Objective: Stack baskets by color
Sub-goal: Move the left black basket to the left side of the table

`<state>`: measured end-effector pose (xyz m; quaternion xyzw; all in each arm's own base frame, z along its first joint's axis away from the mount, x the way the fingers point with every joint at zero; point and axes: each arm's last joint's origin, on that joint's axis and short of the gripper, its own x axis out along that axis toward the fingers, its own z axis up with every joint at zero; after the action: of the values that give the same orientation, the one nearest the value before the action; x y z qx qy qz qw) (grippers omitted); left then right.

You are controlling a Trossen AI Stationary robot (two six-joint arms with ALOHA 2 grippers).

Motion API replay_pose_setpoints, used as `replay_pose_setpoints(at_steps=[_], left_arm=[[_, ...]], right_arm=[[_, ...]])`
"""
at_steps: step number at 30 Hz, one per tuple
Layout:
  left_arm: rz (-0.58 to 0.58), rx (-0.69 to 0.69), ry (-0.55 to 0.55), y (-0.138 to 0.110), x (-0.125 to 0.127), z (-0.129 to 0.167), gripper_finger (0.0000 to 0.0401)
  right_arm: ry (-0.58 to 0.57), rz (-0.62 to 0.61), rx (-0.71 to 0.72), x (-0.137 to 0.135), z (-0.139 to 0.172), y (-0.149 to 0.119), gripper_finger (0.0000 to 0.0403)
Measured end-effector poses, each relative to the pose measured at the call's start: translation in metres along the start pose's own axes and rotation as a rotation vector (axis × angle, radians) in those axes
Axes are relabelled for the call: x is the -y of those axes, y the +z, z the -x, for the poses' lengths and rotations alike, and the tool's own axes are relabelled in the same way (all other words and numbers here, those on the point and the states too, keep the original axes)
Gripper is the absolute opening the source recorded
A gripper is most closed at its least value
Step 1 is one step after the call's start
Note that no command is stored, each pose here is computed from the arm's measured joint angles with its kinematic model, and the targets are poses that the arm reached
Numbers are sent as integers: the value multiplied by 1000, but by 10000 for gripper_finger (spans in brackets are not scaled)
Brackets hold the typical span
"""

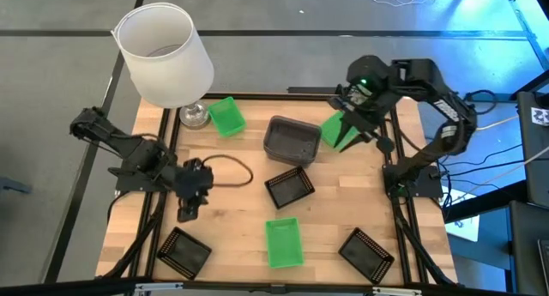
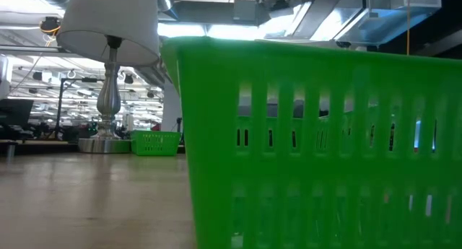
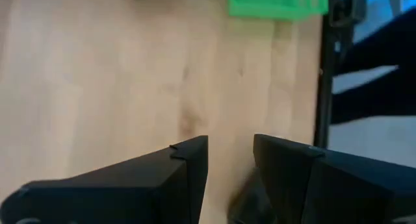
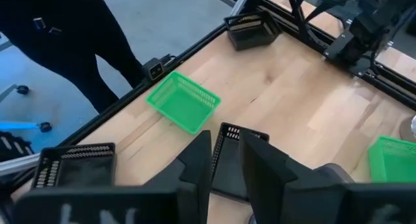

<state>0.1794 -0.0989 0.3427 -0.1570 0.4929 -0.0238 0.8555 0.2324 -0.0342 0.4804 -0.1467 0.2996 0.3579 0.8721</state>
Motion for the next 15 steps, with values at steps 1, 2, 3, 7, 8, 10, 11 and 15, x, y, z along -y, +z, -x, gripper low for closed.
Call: replay_pose_setpoints(at_steps=[1, 2, 3, 7, 8, 10, 11, 15], left_arm=[[1, -10, -8, -3, 4, -1, 115], [3, -21, -16, -6, 8, -2, 115], [3, -33, -19, -9, 13, -3, 115], [-6, -81, -32, -21, 30, -10, 115], [-19, -94, -34, -25, 35, -12, 115], [-49, -121, -36, -32, 43, -16, 115], [-64, -135, -36, -36, 48, -19, 115], [-125, -178, -42, -51, 63, -26, 115]], right_arm=[[6, 1, -1, -3, 0, -1, 81], [12, 2, -2, -5, -1, -2, 81], [20, 2, -4, -7, -2, -2, 81], [47, -26, -9, -13, -6, -2, 81], [55, -32, -9, -14, -8, -1, 81], [66, -52, -13, -15, -11, 0, 81], [72, -48, -12, -15, -13, 0, 81], [92, -44, -19, -15, -21, 0, 81]])
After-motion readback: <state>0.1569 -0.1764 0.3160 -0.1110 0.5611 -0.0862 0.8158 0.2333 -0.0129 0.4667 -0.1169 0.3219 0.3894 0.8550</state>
